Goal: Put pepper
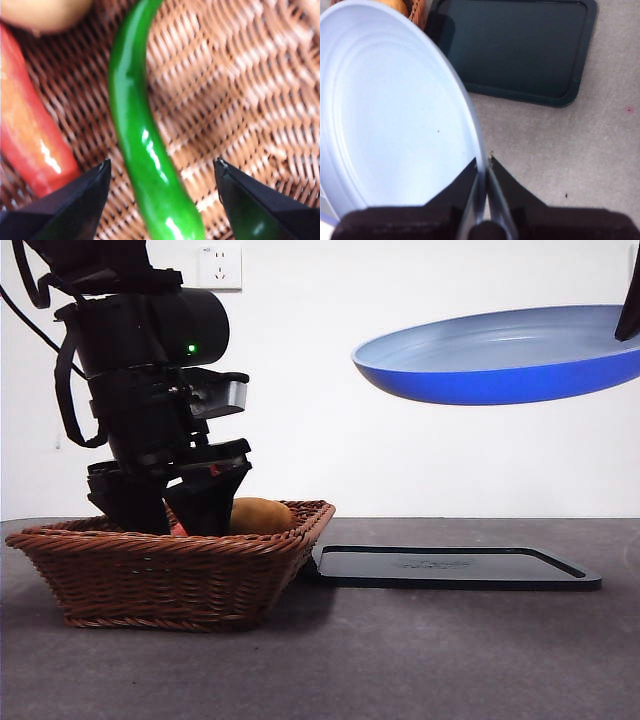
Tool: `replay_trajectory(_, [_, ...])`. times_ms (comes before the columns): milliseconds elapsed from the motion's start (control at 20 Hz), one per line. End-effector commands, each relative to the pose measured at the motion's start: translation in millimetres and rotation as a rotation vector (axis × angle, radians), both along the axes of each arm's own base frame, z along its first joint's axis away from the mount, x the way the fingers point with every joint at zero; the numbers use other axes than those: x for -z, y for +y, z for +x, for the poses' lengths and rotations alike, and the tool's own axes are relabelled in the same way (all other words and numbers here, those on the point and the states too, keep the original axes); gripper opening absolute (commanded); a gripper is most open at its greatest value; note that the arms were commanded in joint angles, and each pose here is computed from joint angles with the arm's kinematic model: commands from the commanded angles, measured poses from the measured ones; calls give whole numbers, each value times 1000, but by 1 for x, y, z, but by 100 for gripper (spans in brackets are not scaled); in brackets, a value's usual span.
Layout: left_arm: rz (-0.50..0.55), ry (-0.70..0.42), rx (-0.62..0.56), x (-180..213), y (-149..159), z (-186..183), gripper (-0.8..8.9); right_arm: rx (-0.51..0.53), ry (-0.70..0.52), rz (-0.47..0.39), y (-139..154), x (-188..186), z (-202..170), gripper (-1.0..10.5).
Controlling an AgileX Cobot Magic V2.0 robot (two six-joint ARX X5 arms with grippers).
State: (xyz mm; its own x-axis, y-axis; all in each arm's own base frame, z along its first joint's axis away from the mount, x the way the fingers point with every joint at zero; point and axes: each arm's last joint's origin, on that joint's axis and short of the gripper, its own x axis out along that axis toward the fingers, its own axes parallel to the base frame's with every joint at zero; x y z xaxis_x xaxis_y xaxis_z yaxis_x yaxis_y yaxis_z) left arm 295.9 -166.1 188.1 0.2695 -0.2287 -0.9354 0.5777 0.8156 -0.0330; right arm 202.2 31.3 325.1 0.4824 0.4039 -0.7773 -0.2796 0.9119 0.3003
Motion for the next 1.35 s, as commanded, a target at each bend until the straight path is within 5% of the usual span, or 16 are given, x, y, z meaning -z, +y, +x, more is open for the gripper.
replay_trajectory(50, [-4, 6, 2, 1, -5, 2, 286, -5, -24, 8, 1, -5, 3, 5])
replay_trajectory(750, [-11, 26, -13, -5, -5, -1, 124, -11, -34, 4, 1, -5, 4, 5])
replay_trajectory(1100, [-65, -58, -21, -49, -1, -9, 125, -3, -10, -2, 2, 1, 12, 5])
replay_trajectory(1350, [-129, -146, -5, -86, 3, -27, 125, 16, 111, -3, 4, 26, 39, 5])
